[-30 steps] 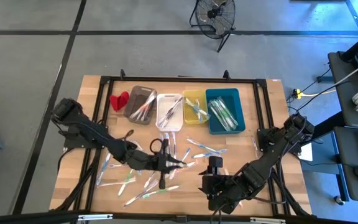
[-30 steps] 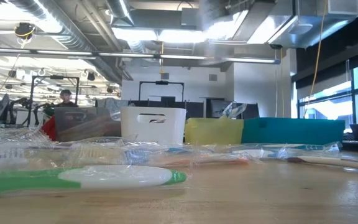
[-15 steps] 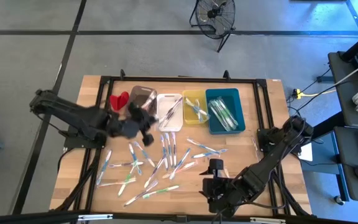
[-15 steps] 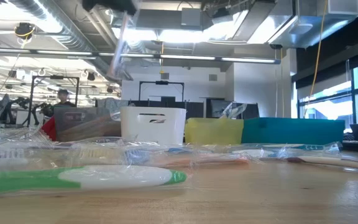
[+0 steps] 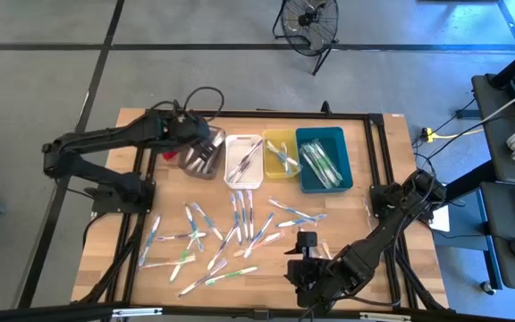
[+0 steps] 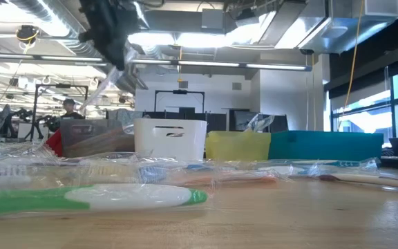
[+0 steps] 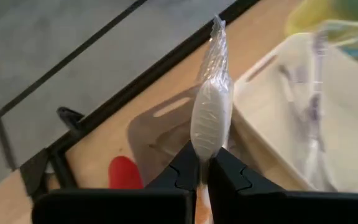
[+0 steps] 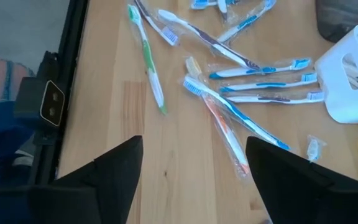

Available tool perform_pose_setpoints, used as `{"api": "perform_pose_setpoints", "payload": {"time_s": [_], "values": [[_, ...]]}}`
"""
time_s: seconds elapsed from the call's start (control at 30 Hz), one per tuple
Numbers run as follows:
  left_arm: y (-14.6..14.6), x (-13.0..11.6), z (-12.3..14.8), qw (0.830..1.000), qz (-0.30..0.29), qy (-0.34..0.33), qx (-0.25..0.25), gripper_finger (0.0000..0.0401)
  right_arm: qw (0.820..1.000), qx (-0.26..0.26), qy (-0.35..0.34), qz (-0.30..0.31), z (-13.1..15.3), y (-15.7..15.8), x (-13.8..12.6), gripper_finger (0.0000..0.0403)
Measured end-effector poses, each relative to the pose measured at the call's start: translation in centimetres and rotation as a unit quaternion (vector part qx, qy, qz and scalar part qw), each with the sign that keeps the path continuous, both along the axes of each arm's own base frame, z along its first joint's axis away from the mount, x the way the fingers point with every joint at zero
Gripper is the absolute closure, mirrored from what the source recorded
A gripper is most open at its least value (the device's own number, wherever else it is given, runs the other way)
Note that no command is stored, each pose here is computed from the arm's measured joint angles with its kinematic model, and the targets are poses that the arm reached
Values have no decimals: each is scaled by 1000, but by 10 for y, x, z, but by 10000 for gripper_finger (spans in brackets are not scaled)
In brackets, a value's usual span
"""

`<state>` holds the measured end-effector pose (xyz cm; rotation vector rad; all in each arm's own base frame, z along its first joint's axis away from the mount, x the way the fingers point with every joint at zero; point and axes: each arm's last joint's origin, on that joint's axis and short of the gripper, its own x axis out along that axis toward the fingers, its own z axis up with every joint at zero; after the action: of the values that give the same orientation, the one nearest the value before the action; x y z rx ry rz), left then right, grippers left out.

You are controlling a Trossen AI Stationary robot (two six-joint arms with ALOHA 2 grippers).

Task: Pick & Place Toothbrushes
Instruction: Put the orange toothbrush into the black bin

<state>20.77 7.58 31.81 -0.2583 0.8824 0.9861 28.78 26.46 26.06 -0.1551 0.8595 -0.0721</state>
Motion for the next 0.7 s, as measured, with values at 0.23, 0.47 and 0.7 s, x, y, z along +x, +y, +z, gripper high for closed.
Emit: {"api": "perform_pose_setpoints", "payload": {"time_s": [0.23, 0.47, 0.7], "values": [[19, 17, -27, 997, 14, 73, -32, 391, 1000, -3, -1, 3, 0, 0, 0, 131], [36, 33, -55, 990, 21, 117, -72, 391, 1000, -5, -3, 5, 0, 0, 0, 142], [45, 43, -71, 986, 2, 123, -111, 390, 1000, -5, -3, 6, 0, 0, 0, 149]]}}
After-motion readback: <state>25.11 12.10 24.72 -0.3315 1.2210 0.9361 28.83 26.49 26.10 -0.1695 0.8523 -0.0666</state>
